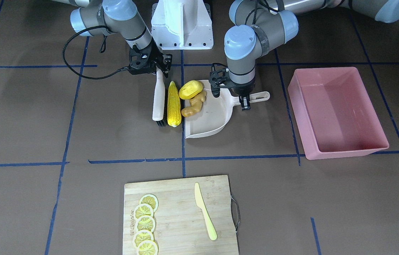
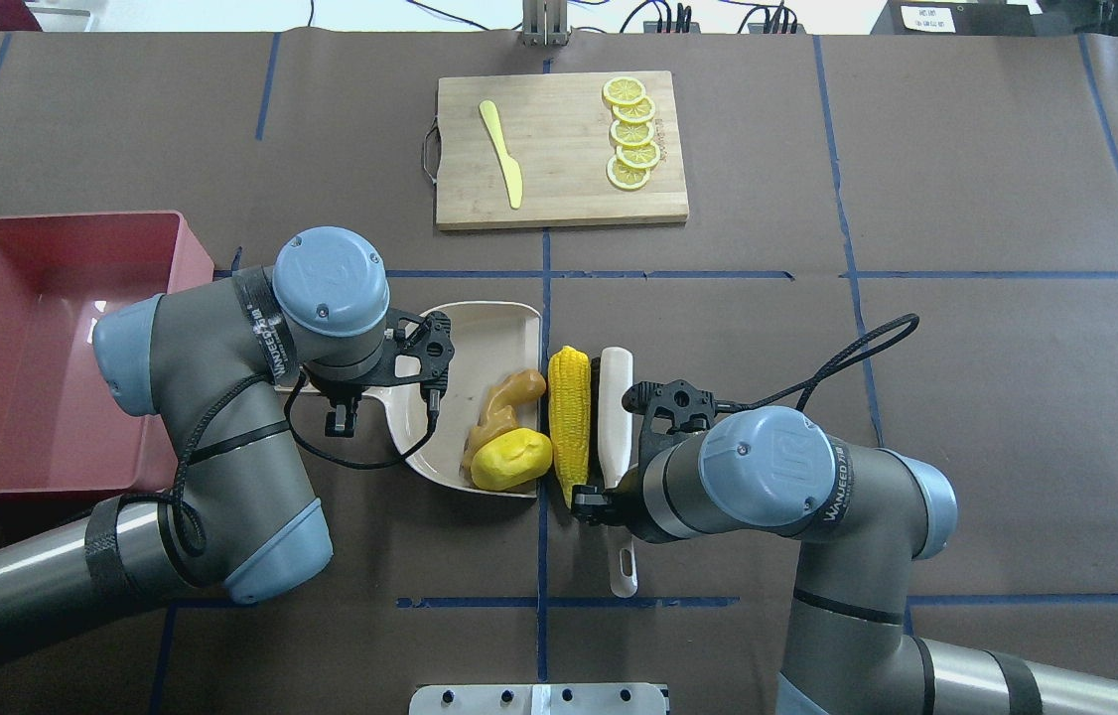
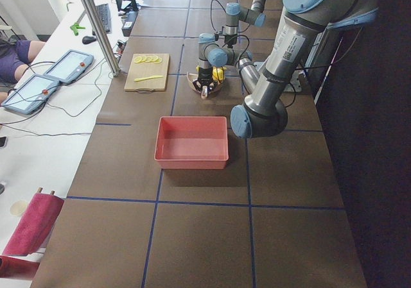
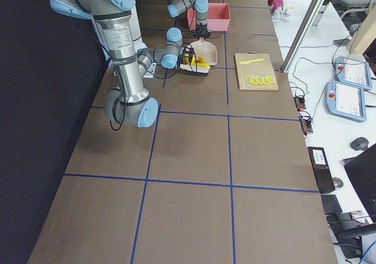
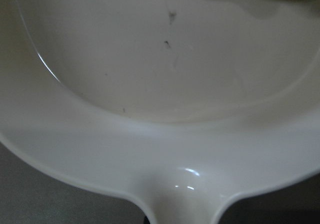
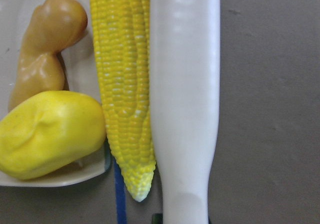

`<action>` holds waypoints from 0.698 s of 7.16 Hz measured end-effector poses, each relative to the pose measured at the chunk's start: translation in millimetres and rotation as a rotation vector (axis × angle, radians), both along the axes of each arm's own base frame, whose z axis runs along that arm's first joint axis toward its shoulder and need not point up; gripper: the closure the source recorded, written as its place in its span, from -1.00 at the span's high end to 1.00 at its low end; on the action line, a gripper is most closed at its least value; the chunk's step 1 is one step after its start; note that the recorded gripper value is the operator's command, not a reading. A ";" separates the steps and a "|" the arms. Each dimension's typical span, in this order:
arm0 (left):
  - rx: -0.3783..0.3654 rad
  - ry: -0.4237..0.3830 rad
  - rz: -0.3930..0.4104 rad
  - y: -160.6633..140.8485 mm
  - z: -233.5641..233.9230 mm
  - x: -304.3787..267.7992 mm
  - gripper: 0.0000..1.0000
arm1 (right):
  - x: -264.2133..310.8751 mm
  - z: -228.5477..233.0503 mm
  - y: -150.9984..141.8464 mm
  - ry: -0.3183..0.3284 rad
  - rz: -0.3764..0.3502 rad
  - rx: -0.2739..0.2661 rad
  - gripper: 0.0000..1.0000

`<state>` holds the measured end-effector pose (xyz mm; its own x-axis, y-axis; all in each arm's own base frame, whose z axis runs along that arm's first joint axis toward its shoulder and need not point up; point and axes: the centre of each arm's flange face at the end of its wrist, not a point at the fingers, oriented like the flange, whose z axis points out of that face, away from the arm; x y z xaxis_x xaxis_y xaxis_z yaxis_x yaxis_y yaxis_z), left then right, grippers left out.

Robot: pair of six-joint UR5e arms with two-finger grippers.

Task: Sweep and dump trash into bin
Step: 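Push the brush further into the dustpan to settle the items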

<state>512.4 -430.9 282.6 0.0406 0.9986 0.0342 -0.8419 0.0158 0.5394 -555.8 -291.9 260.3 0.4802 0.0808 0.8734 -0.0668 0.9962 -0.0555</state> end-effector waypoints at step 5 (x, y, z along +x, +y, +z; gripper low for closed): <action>0.001 0.005 -0.001 0.2 -2.4 -1.0 -1.00 | -22.4 -30.5 2.3 -0.037 0.012 -0.028 -1.00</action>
